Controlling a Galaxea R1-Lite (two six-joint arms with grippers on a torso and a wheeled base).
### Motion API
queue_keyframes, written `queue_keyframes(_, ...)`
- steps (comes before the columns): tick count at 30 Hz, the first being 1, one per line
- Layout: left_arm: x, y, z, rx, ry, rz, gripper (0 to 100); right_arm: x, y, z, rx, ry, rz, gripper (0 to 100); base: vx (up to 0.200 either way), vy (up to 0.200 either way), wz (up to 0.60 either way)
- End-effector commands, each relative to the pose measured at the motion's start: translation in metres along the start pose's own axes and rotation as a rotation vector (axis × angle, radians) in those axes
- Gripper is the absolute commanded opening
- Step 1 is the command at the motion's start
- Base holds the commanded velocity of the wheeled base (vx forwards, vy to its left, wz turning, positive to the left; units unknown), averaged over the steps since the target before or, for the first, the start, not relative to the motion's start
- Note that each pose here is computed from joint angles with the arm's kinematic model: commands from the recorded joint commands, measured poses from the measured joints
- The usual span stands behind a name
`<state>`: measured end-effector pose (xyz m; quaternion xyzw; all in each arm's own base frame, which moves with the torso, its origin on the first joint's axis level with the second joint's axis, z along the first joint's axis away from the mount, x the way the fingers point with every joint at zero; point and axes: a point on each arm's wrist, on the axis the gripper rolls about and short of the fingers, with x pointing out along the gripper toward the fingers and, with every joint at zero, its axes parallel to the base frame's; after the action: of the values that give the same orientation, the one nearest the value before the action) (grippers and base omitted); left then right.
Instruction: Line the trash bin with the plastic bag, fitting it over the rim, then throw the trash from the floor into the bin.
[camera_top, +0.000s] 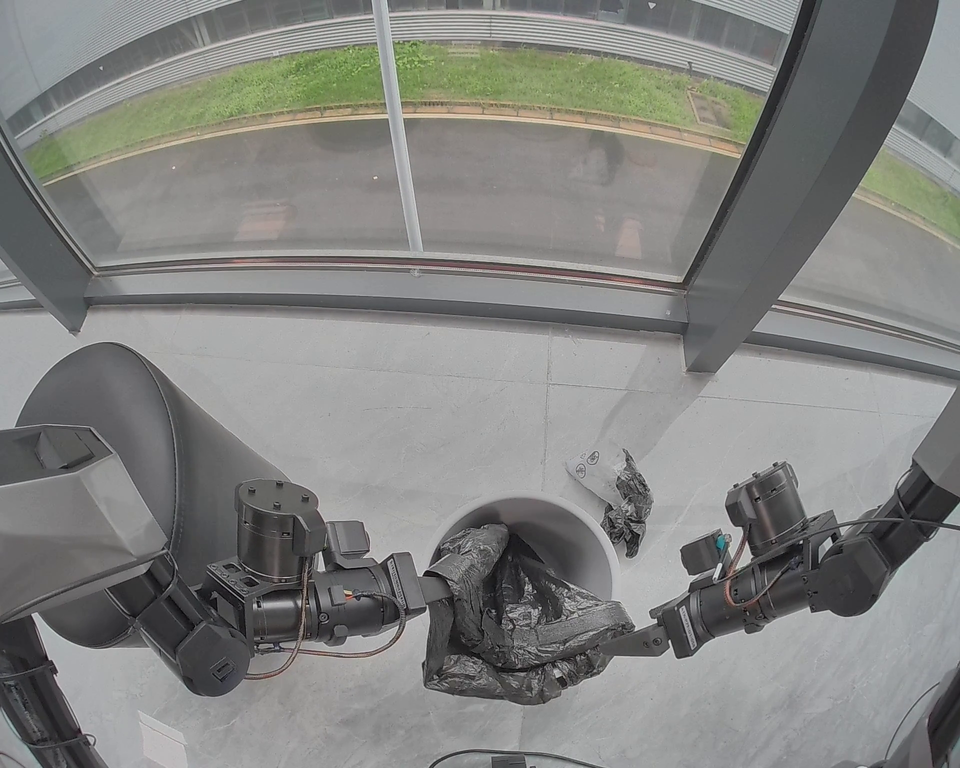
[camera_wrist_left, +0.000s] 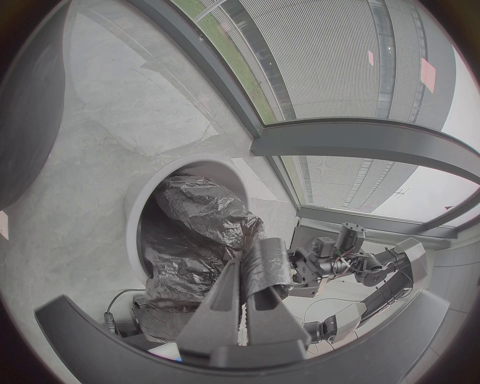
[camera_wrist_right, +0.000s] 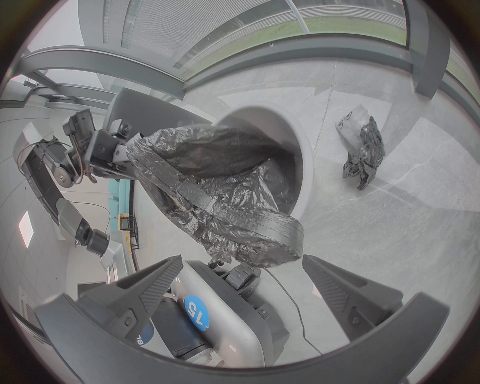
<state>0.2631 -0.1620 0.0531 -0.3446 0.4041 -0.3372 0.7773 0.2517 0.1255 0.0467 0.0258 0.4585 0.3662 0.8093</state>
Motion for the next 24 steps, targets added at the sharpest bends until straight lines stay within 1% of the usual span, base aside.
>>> queue_keyframes(1, -0.001, -0.001, 0.000, 0.003, -0.004, -0.006, 0, -0.032, 0.012, 0.010, -0.039, -0.109, -0.007, 100, 0.000, 0.000, 0.00)
queue_keyframes(2, -0.001, -0.001, 0.000, 0.003, -0.004, -0.006, 0, -0.032, 0.012, 0.010, -0.039, -0.109, -0.007, 100, 0.000, 0.000, 0.00)
queue_keyframes(3, -0.001, -0.001, 0.001, 0.004, -0.005, -0.007, 0, -0.042, 0.017, 0.015, -0.061, -0.155, -0.057, 100, 0.000, 0.000, 0.00)
queue_keyframes(5, -0.001, -0.002, 0.001, 0.005, -0.007, -0.009, 0, -0.044, 0.021, 0.020, -0.079, -0.181, -0.108, 100, 0.000, 0.000, 0.00)
queue_keyframes(7, -0.001, -0.002, 0.001, 0.006, -0.008, -0.010, 0, -0.040, 0.031, 0.026, -0.111, -0.195, -0.129, 100, 0.000, 0.000, 0.00)
queue_keyframes(9, 0.000, -0.002, 0.002, 0.005, -0.011, -0.009, 0, -0.030, 0.043, 0.031, -0.145, -0.191, -0.132, 100, 0.000, 0.000, 0.00)
queue_keyframes(10, 0.000, -0.002, 0.002, 0.005, -0.011, -0.009, 0, -0.030, 0.043, 0.031, -0.145, -0.191, -0.132, 100, 0.000, 0.000, 0.00)
queue_keyframes(11, 0.000, -0.004, 0.004, -0.002, -0.022, -0.012, 0, -0.015, 0.052, 0.034, -0.171, -0.173, -0.158, 100, 0.000, 0.000, 0.00)
queue_keyframes(13, 0.002, -0.005, 0.008, -0.017, -0.047, -0.011, 0, 0.001, 0.063, 0.037, -0.199, -0.163, -0.193, 100, 0.000, 0.000, 0.00)
queue_keyframes(15, 0.004, -0.009, 0.015, -0.031, -0.100, -0.002, 0, 0.018, 0.072, 0.039, -0.220, -0.151, -0.236, 100, 0.000, 0.000, 0.00)
queue_keyframes(16, 0.004, -0.009, 0.015, -0.031, -0.100, -0.002, 0, 0.018, 0.072, 0.039, -0.220, -0.151, -0.236, 100, 0.000, 0.000, 0.00)
queue_keyframes(17, 0.005, -0.013, 0.019, -0.029, -0.142, 0.006, 0, 0.030, 0.078, 0.038, -0.238, -0.135, -0.250, 100, 0.000, 0.000, 0.00)
queue_keyframes(18, 0.006, -0.014, 0.020, -0.027, -0.152, 0.008, 0, 0.034, 0.081, 0.037, -0.248, -0.129, -0.247, 100, 0.000, 0.000, 0.00)
queue_keyframes(20, 0.005, -0.019, 0.020, -0.019, -0.155, -0.002, 0, 0.042, 0.086, 0.034, -0.263, -0.111, -0.237, 100, 0.000, 0.000, 0.00)
queue_keyframes(24, 0.003, -0.022, 0.021, -0.014, -0.165, -0.012, 0, 0.052, 0.089, 0.026, -0.274, -0.073, -0.231, 100, 0.000, 0.000, 0.00)
